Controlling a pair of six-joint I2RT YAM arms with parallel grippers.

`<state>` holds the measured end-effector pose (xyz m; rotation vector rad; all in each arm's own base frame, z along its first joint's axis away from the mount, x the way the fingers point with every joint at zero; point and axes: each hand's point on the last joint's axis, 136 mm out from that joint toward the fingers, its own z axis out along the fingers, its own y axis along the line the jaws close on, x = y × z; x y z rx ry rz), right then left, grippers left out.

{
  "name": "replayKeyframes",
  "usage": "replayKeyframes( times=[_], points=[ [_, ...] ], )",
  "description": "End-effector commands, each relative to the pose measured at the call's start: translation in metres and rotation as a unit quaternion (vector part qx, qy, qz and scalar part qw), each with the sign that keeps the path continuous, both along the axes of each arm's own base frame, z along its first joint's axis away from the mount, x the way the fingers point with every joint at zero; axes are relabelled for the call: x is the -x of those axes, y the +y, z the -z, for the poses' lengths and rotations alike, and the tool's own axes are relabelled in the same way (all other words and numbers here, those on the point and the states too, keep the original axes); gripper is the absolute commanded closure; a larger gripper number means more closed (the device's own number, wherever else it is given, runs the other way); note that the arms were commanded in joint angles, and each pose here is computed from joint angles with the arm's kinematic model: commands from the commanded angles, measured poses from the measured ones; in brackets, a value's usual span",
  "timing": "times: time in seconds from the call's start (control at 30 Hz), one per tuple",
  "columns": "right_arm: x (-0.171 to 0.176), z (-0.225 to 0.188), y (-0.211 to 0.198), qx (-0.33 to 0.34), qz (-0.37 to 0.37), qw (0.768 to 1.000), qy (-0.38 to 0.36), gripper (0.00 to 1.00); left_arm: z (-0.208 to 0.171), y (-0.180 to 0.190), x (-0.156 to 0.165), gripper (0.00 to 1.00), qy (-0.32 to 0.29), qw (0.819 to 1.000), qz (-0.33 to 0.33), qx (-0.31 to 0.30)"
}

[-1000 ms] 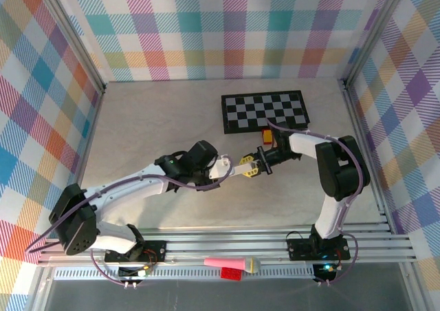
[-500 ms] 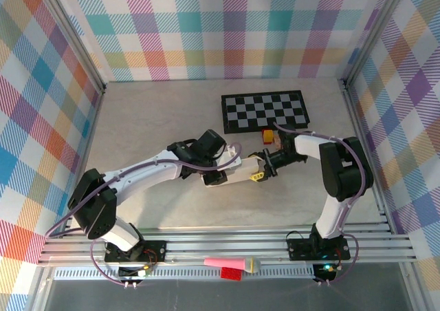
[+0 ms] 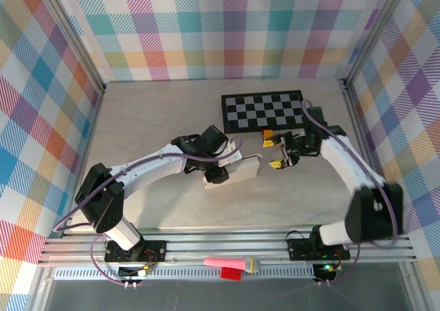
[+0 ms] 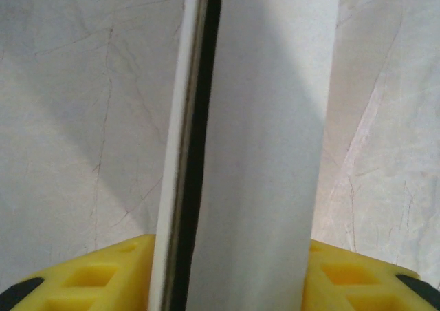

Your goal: Fold the paper box

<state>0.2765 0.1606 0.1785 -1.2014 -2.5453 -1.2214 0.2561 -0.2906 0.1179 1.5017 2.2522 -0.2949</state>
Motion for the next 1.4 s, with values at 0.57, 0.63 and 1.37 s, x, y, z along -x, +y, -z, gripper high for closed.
replayKeyframes(
  times=[0.57, 0.63, 1.37],
  points=[
    [0.013, 0.04, 0.045, 0.153, -0.002, 0.982, -0.11, 0.53, 0.004, 0.001, 0.0, 0.53, 0.035, 0.999, -0.035, -0.004],
    [0.012, 0.04, 0.045, 0.152, -0.001, 0.982, -0.111, 0.54, 0.004, 0.001, 0.0, 0.54, 0.035, 0.999, -0.034, -0.004],
    [0.019, 0.046, 0.038, 0.196, -0.022, 0.977, -0.087, 0.71, -0.008, 0.003, -0.001, 0.63, 0.017, 0.999, -0.034, 0.018]
  ],
)
